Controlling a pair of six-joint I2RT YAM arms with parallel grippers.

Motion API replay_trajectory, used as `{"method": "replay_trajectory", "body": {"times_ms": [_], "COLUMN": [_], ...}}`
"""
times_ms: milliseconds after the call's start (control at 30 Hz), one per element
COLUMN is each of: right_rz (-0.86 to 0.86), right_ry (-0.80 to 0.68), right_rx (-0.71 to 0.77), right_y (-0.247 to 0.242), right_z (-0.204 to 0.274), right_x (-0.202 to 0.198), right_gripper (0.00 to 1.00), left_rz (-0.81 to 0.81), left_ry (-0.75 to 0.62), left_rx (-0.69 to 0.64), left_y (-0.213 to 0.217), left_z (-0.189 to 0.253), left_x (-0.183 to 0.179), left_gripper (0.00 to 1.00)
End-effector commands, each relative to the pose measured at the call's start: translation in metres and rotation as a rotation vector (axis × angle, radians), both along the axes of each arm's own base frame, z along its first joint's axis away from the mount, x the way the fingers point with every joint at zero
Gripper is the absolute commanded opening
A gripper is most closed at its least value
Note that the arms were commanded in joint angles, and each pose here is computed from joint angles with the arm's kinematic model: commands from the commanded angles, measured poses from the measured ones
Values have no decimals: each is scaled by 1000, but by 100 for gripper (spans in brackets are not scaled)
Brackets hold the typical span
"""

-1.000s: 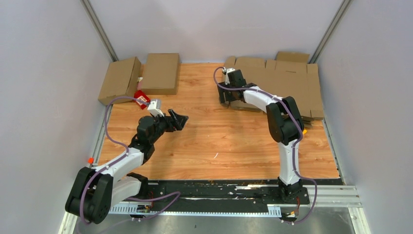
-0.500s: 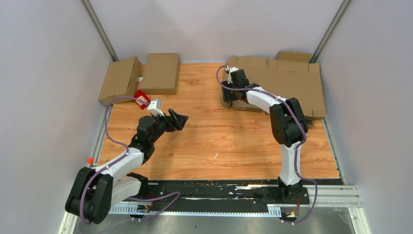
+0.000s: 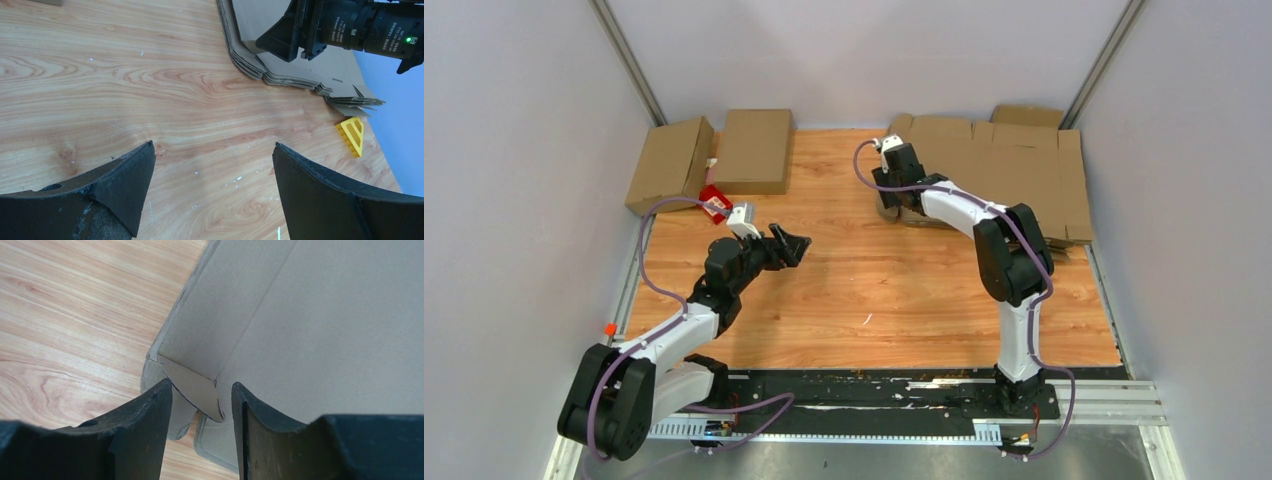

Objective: Fold the paper box

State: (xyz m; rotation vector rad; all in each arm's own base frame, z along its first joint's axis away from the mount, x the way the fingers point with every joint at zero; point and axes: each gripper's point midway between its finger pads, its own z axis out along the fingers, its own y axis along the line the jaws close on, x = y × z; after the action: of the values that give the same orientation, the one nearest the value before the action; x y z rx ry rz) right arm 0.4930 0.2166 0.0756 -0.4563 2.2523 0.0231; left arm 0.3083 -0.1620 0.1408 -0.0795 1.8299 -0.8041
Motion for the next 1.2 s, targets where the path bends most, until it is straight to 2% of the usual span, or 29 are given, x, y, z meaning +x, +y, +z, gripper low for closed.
{"method": "replay_trajectory", "body": {"times_ms": [0,233,633,767,867,1000,1167], "right_rz": [39,139,241,270,262,263,281], "right_ry": [-71,-95,-126,-112,-116,-117,-116], "right_rx": [-123,-220,-344,-345,-353,-381,-380], "right_y": [-8,1,13,16,15,13,19], "right_z": [21,18,14,8,9,7,6], "right_x": [5,1,-6,-8,-7,-8,-11], "right_gripper": [48,53,51,54,47,46,51], "left_rz": [-19,-17,-15,-17,-15,-16,-18], "left_ry": [-82,-81,-81,-81,-79,-80,-81], "left_rx": [-12,-10,-7,-7,-6,-6,-6], "left_y": [-5,-5,-4,-5,-5,-5,-5], "left_z": [28,27,26,26,26,26,26], "left_x": [5,5,6,6,6,6,6], "left_gripper": [95,95,95,95,95,95,95]}}
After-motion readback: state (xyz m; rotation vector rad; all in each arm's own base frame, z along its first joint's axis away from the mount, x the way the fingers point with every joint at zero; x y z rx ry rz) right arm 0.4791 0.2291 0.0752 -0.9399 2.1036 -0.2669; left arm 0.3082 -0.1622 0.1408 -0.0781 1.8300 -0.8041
